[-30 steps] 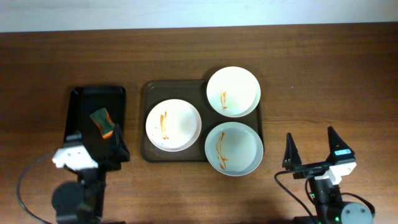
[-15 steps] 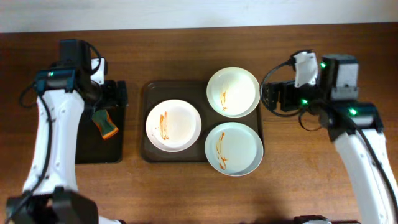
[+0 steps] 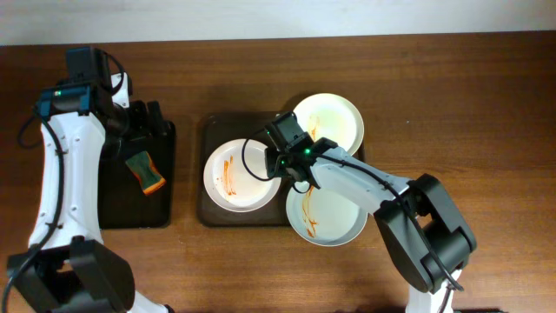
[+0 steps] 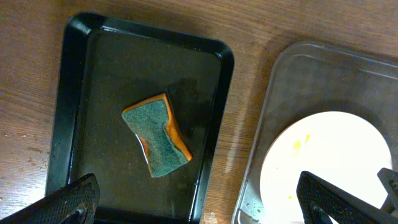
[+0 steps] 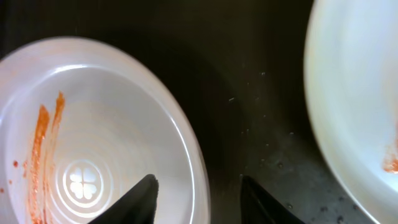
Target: Clean dirty plates on tray and stack at the side
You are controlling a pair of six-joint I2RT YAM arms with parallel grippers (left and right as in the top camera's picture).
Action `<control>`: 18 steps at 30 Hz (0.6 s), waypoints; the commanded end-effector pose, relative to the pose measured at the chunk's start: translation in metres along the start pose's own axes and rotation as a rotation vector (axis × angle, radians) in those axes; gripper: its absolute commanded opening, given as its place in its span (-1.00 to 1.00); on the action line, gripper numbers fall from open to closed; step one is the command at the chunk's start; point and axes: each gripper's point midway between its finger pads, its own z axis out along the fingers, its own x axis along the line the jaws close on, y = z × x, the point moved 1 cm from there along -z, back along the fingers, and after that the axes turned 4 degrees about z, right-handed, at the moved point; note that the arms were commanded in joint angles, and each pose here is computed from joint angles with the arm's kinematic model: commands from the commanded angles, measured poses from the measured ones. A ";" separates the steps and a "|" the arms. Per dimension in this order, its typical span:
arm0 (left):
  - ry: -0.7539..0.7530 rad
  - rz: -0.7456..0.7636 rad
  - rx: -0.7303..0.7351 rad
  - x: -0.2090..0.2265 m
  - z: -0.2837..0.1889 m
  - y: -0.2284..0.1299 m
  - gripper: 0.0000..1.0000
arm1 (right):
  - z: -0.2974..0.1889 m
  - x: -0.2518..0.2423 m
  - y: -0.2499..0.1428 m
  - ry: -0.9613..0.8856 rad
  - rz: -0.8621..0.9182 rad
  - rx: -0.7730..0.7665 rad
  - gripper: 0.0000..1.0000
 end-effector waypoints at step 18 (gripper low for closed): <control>0.188 -0.237 0.366 0.042 0.139 -0.053 -0.10 | 0.024 0.008 -0.030 0.041 0.134 0.134 -0.92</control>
